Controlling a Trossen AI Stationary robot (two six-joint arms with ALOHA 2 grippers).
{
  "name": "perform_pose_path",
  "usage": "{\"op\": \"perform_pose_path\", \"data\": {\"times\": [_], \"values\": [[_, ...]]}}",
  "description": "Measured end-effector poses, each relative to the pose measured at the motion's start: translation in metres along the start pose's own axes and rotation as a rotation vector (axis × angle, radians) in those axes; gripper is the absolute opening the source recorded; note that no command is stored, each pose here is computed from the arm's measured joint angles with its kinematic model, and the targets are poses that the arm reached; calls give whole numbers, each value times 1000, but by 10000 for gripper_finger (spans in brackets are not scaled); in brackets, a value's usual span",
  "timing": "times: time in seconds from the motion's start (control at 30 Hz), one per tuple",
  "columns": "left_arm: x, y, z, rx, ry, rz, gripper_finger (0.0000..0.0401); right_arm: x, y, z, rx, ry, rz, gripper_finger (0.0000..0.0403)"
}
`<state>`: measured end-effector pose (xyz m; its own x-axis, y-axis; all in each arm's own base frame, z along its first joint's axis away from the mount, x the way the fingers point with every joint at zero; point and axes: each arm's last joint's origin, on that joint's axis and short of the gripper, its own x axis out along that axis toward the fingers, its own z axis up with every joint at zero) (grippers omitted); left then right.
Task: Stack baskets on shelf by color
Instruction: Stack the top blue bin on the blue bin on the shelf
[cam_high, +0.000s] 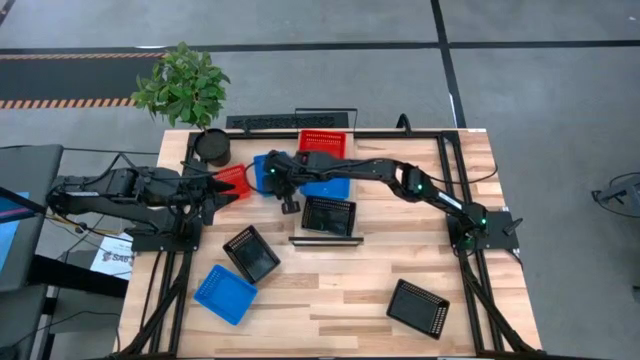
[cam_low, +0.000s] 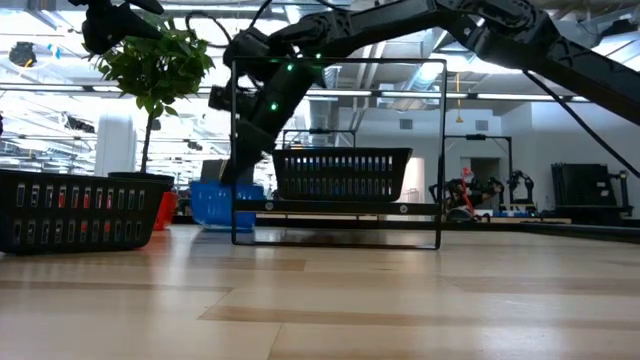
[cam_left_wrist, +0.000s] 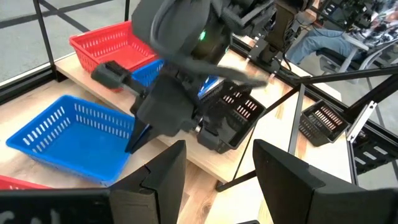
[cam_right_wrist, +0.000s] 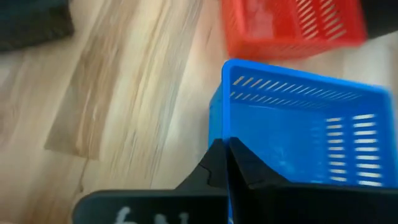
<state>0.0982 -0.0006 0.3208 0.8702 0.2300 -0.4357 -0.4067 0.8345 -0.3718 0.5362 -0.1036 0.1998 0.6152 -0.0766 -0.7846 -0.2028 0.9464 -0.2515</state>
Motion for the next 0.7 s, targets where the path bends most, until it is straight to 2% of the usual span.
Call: {"op": "perform_pose_path", "data": {"times": [0.17, 0.27, 0.57, 0.7], "values": [[0, 0, 0, 1, 0, 0, 174, -18, -4, 12, -4, -57, -44, 2], [0, 0, 0, 3, 1, 1, 174, -40, -7, 21, -7, -94, -67, 2], [0, 1, -2, 14, 18, 12, 174, -117, -14, 44, -7, -196, -143, 1], [0, 1, -2, 22, 19, 13, 174, -151, -13, 47, -21, -183, -175, 1]]}}
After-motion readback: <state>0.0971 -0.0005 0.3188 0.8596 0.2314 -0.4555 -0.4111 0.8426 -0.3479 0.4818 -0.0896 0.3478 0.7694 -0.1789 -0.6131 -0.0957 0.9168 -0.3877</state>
